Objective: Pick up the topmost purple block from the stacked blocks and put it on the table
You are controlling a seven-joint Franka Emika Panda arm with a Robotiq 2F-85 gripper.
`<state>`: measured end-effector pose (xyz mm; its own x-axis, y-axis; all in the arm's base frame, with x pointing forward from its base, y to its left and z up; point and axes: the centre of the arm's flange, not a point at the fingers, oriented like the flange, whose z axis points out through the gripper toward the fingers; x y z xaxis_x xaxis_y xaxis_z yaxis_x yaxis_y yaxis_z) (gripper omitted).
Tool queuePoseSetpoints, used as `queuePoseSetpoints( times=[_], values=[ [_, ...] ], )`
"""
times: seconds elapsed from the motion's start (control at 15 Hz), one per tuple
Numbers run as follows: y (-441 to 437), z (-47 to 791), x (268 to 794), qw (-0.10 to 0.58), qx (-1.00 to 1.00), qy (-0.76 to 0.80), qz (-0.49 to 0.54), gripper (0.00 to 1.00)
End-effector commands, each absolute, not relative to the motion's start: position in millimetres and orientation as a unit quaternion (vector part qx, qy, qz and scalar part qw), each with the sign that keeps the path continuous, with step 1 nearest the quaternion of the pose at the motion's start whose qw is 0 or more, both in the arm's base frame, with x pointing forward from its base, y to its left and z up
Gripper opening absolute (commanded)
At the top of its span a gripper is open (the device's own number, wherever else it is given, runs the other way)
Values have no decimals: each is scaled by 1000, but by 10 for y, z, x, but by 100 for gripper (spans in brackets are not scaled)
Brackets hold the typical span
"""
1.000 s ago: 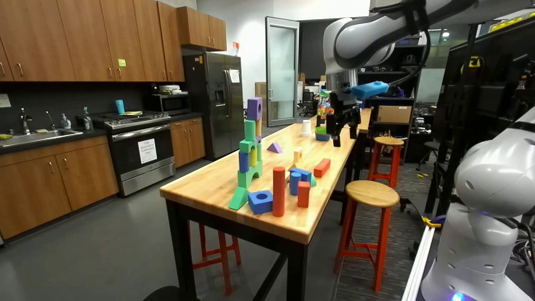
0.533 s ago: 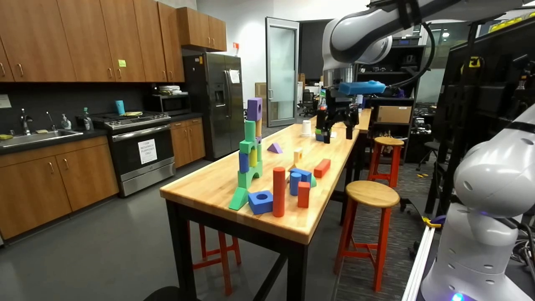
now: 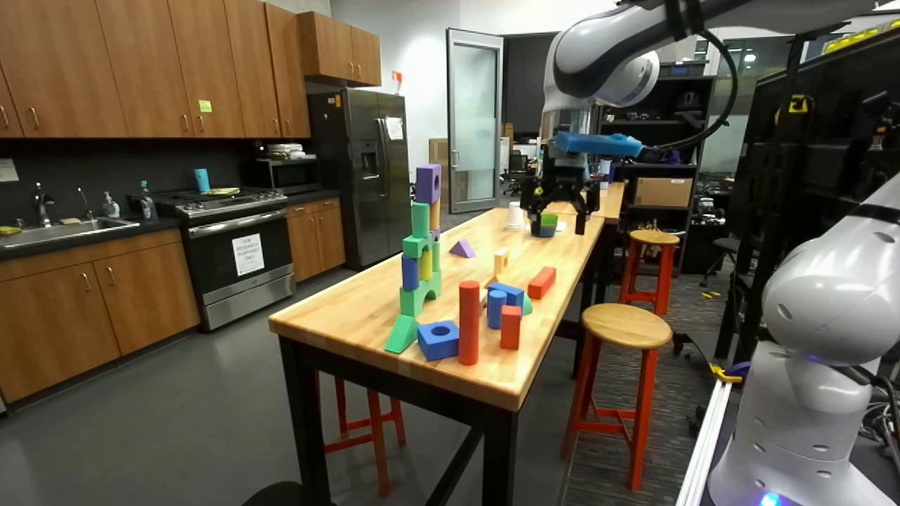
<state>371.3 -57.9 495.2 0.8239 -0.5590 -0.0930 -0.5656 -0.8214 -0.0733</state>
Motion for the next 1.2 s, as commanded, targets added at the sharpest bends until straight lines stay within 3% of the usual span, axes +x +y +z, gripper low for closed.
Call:
queuePoseSetpoints(
  times=[0.0,0.27,0.6,0.93,1.13],
  values=[
    [-503,5033,3813,99,-920,377,38,100],
    [-426,5060,3822,150,-873,463,26,100],
    [-463,5064,3835,147,-881,449,27,100],
    [-406,5419,4021,156,-876,455,-44,100],
    [-327,5743,4162,127,-867,478,-66,100]
  ],
)
